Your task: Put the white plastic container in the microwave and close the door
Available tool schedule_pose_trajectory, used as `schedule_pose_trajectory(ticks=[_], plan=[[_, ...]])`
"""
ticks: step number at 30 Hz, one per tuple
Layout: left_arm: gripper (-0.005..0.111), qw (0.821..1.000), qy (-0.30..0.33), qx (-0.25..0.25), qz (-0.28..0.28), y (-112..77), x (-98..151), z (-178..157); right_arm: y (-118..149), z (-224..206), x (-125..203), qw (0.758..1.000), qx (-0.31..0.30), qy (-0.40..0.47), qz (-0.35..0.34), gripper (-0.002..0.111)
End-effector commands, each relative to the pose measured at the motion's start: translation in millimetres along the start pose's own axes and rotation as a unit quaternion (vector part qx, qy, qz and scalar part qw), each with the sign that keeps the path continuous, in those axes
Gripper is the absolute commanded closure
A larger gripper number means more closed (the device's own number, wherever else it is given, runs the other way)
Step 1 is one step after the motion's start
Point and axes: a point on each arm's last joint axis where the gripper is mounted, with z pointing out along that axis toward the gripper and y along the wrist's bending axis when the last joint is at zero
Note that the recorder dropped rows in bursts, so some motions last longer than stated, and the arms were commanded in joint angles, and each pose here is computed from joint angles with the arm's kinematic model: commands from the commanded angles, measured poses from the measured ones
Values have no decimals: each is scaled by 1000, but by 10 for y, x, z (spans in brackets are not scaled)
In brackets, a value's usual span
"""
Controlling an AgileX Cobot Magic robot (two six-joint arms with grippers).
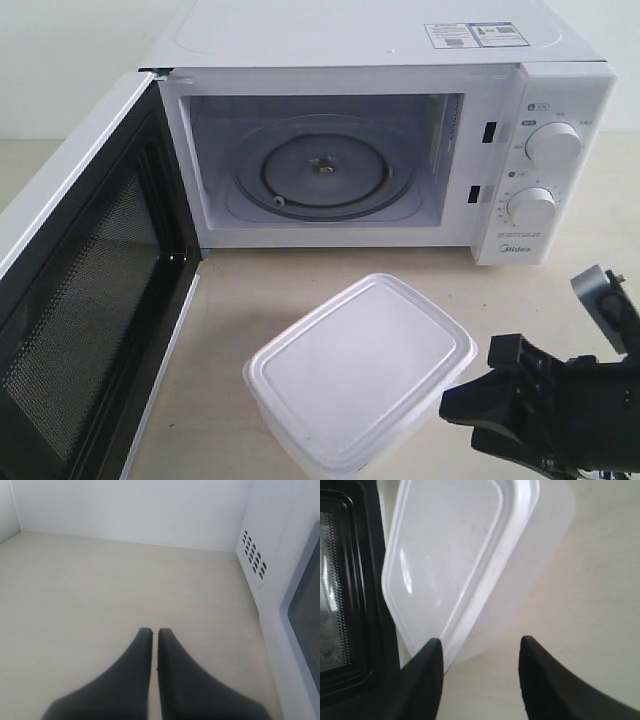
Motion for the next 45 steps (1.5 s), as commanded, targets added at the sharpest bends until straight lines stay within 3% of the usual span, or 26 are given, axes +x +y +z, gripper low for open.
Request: schedule_pose_trajectory(ticks=[1, 12, 13, 16, 17, 35, 36, 38, 39, 40, 45], plan=[[102, 1000, 0, 0, 1, 0, 10, 2, 103, 184, -46, 999, 10, 32, -22, 66], [102, 1000, 0, 0, 1, 0, 10, 2, 232, 492, -263, 998, 39, 39, -38, 67], [102, 1000, 0, 0, 1, 0, 10, 2, 232, 492, -270, 998, 41, 37, -38, 71], [102, 1000, 0, 0, 1, 0, 10, 2, 209, 491, -286, 996, 53, 30, -63, 104], [102, 1000, 0, 0, 1, 0, 10, 2, 205, 491, -289, 996, 55, 28, -63, 108], [102, 1000, 0, 0, 1, 0, 10, 2, 176, 488, -302, 982, 69, 30, -171, 107], [102, 1000, 0, 0, 1, 0, 10, 2, 173, 487, -297, 981, 70, 33, -177, 103], [102, 1000, 0, 0, 1, 0, 10, 2, 173, 487, -297, 981, 70, 33, -178, 82], [102, 1000, 0, 0, 1, 0, 10, 2, 174, 487, -296, 981, 69, 34, -178, 66], [102, 1000, 0, 0, 1, 0, 10, 2, 174, 487, -296, 981, 69, 34, -177, 60], [102, 1000, 0, 0, 1, 0, 10, 2, 193, 497, -283, 984, 55, 38, -166, 61]])
